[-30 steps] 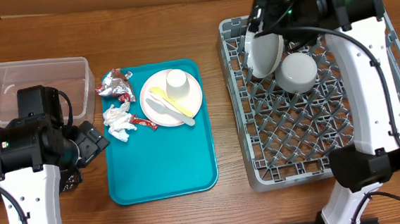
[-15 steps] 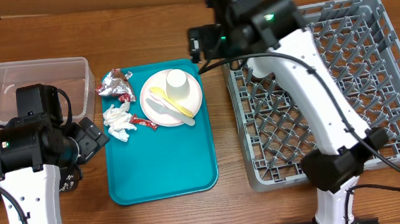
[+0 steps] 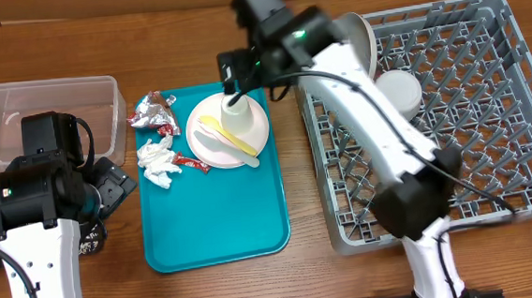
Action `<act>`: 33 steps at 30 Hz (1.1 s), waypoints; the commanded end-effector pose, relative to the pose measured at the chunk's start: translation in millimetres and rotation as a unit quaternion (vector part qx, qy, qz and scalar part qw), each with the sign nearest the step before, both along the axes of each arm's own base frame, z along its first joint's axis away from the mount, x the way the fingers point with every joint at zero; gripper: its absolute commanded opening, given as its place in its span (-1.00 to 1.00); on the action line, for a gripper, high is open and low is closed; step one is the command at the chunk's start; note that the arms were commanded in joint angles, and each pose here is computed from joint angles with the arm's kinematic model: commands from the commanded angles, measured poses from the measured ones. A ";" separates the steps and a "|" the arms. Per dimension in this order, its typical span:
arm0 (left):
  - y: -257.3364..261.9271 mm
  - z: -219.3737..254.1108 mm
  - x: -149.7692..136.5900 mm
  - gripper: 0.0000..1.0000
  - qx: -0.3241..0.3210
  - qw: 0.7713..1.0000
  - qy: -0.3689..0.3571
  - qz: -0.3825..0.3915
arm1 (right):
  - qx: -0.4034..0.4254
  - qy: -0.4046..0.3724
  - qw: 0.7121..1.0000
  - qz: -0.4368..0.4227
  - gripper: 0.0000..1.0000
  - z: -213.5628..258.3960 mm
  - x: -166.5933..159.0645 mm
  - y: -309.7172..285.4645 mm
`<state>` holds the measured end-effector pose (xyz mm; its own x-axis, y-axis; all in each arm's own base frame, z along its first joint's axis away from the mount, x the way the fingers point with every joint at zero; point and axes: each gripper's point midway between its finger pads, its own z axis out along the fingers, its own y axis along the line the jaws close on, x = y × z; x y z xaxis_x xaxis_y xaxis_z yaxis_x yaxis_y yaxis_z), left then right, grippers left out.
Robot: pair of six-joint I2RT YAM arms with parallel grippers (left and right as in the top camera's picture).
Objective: Sort waste into correct bins and load items into the dishwasher rack
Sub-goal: 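Reach the right gripper to the white cup on the pink plate and grasp it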
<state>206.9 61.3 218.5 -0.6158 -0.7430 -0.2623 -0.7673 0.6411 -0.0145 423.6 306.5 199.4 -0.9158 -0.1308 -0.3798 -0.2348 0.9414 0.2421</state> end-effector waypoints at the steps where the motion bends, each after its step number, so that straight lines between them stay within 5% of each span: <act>1: 5.2 0.3 -1.9 1.00 0.010 1.000 -0.001 0.019 | -0.039 0.003 0.999 -0.006 1.00 -33.0 4.8 9.0; 33: 5.1 0.3 -1.8 1.00 0.009 1.000 -0.001 0.019 | -0.084 0.025 0.996 -0.034 1.00 -129.9 18.6 31.2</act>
<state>206.8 62.4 218.7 -0.6090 -0.7470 -0.2667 -0.7729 0.6344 -0.0117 444.6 336.7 80.1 -0.9394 -0.1246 -0.3195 -0.1658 0.9805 0.1051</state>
